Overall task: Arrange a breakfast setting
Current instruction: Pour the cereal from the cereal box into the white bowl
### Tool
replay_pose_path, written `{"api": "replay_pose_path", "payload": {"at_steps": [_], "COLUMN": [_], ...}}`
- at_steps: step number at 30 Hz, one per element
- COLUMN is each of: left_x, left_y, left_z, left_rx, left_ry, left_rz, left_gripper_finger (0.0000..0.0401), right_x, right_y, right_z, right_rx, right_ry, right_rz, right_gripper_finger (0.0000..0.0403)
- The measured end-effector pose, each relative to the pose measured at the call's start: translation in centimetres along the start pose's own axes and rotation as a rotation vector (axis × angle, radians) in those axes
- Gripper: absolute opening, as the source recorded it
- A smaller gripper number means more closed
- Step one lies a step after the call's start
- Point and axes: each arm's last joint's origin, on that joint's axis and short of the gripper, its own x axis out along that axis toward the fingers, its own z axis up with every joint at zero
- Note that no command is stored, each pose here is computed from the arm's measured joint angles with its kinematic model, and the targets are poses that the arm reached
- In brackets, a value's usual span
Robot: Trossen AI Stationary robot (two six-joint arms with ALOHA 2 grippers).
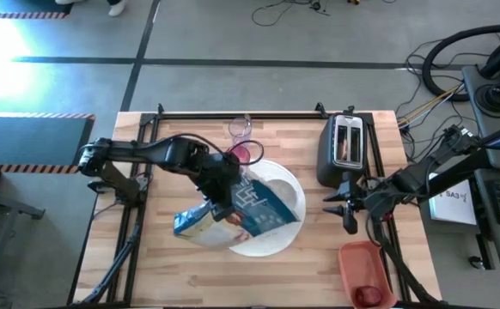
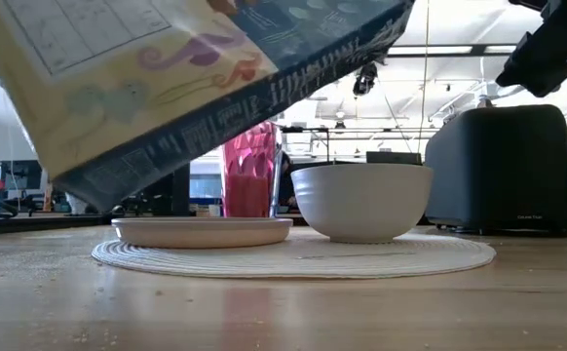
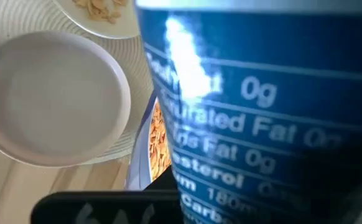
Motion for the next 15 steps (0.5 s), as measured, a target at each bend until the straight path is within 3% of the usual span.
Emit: {"api": "replay_pose_path", "payload": {"at_steps": [5, 11, 15], "left_x": [-1.4, -3.4, -3.2], "left_y": [-0.1, 0.2, 0.8], "left_z": [0.4, 1.1, 1.4], "left_rx": [-0.038, -0.161, -0.243], "left_ry": [-0.009, -0.038, 0.021], "left_rz": [-0.025, -0.065, -0.042], "left_gripper_finger": [0.0000, 0.0000, 0.0000], "right_x": [0.2, 0.2, 0.2], "right_y": [0.1, 0.1, 0.1], "right_z": [-0.1, -0.1, -0.1], "right_rx": [-0.005, -0.006, -0.006], "right_ry": [0.008, 0.010, 0.010], "right_rz": [-0.006, -0.007, -0.007], "right_gripper_finger": [0.0146, 0.0139, 0.0137]}}
